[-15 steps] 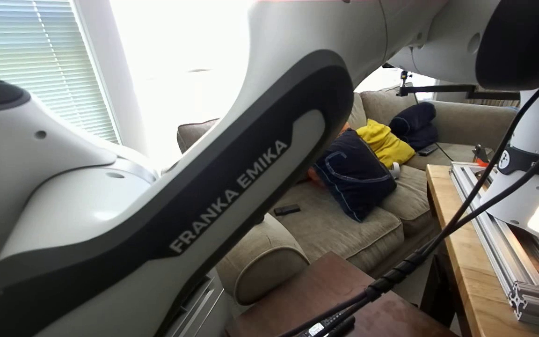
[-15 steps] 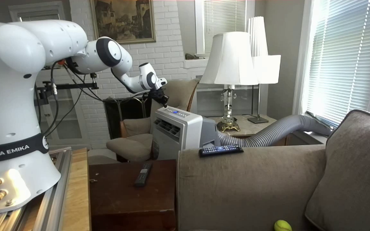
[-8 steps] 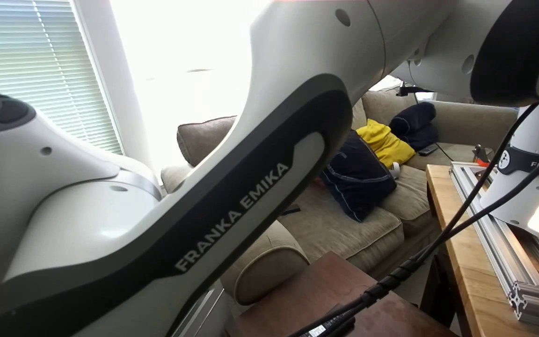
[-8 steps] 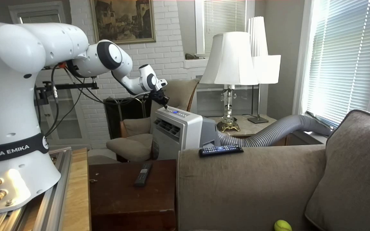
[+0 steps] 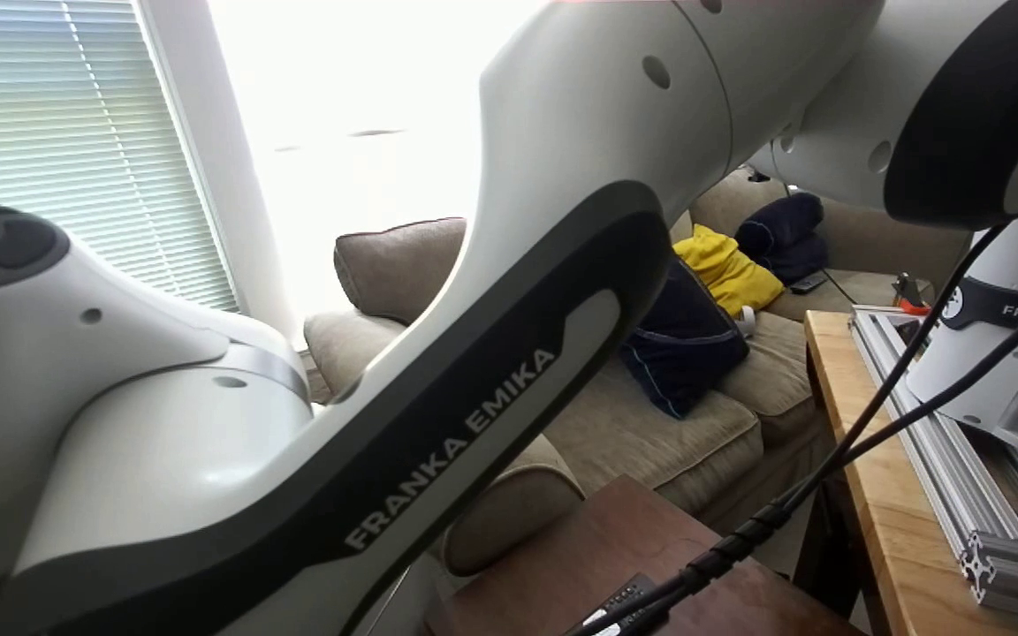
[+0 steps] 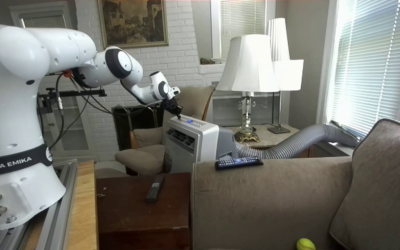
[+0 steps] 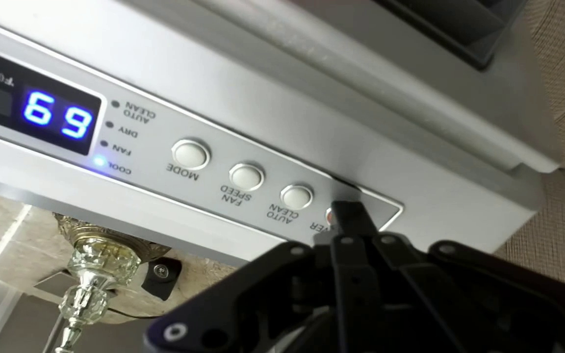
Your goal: Press on the machine
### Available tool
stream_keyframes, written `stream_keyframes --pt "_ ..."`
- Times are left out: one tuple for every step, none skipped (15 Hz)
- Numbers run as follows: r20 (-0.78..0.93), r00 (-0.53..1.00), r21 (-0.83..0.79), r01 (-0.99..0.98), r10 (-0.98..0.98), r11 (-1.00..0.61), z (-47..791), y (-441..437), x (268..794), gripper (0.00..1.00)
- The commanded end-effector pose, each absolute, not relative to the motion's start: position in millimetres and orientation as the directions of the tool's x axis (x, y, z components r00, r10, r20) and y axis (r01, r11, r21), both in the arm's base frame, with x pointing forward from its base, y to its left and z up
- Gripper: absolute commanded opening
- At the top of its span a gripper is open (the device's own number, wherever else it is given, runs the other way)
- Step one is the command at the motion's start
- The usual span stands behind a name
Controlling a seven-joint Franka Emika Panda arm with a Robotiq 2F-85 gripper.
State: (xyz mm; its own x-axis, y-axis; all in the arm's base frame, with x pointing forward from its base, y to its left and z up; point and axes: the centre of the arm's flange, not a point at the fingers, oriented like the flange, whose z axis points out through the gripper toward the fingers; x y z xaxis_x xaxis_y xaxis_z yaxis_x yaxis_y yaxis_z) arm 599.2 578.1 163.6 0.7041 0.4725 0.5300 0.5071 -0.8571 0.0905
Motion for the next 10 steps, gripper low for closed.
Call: stream_keyframes --pt "0.543 0.702 0.098 0.491 0.460 -0.866 148.0 600.2 615.7 0.00" --pt "0.546 0.701 0.096 0.491 0.458 -0.866 150.4 600.7 615.5 0.00" --pt "0.548 0.702 0.093 0.489 0.455 -0.867 153.3 601.0 615.4 0.00" --pt "0.551 0.702 0.090 0.488 0.452 -0.868 155.9 601.5 615.8 0.00" --pt "0.552 0.701 0.091 0.487 0.451 -0.869 156.6 601.8 616.5 0.00" --pt "0.552 0.701 0.092 0.486 0.451 -0.869 154.8 602.2 617.5 0.00" --pt "0.552 0.700 0.095 0.488 0.454 -0.868 152.6 602.6 618.6 0.00" --pt "0.552 0.699 0.097 0.488 0.455 -0.867 150.5 602.8 619.4 0.00" --pt "0.547 0.700 0.101 0.489 0.459 -0.866 146.3 603.6 620.1 0.00" --pt "0.543 0.700 0.105 0.491 0.463 -0.865 144.0 604.0 620.6 0.00"
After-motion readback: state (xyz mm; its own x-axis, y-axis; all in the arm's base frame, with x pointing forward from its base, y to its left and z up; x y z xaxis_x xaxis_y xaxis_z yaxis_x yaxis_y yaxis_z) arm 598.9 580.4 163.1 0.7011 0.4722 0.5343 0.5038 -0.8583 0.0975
